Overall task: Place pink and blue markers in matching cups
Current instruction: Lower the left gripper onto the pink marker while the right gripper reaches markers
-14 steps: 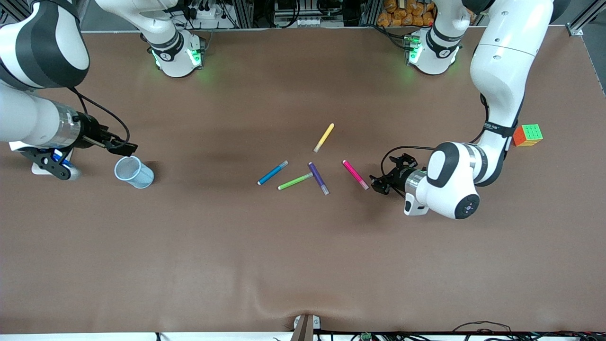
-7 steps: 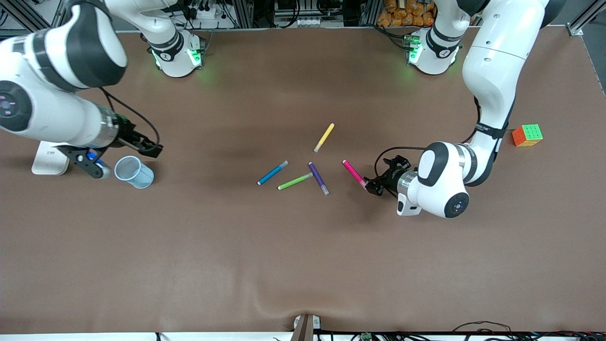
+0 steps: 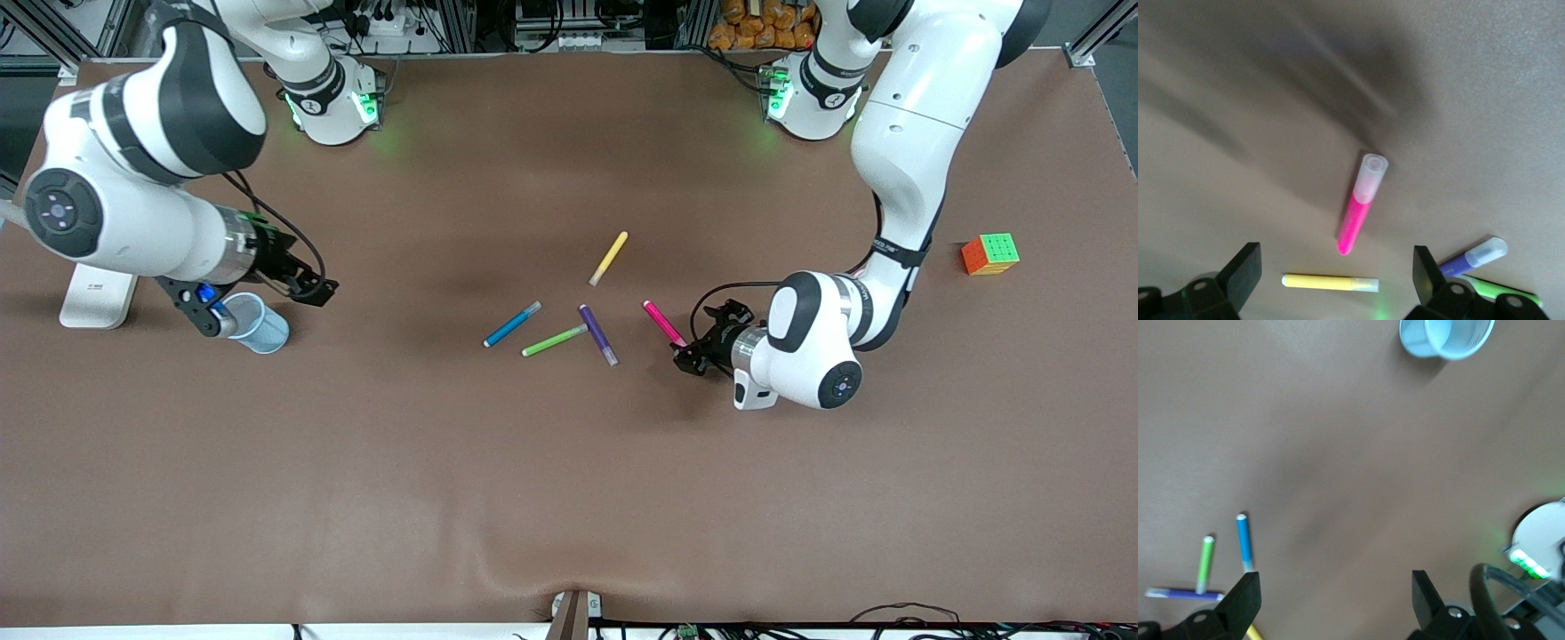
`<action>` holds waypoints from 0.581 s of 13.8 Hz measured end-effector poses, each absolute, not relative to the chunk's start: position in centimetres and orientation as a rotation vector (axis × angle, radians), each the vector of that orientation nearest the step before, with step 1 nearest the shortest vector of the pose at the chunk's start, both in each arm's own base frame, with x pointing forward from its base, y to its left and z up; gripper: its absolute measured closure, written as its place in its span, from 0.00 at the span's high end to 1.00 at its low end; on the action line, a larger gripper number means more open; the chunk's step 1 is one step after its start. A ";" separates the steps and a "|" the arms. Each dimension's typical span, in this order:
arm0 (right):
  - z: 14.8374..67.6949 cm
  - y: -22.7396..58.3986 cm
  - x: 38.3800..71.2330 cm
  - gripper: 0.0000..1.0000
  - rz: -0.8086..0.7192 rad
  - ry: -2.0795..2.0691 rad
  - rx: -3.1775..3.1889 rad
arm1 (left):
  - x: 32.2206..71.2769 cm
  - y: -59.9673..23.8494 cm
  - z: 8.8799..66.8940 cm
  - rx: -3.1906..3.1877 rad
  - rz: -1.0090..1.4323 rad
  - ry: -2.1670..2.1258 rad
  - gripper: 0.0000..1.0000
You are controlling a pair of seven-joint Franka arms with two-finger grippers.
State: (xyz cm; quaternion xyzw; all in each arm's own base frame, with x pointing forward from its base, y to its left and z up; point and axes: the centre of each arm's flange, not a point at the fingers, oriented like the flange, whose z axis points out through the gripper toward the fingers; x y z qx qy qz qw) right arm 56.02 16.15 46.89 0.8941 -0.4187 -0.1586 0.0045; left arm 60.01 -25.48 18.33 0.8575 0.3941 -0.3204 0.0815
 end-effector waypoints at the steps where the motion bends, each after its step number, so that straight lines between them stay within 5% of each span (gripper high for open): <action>1: 46.5 18.0 55.6 1.00 -0.475 -1.347 2.785 | 60.0 -25.5 18.3 2.554 -0.961 1.182 1.00; 8: 43.5 26.3 53.2 1.00 -0.348 -1.503 2.753 | 59.4 -26.2 15.0 2.512 -1.000 1.221 1.00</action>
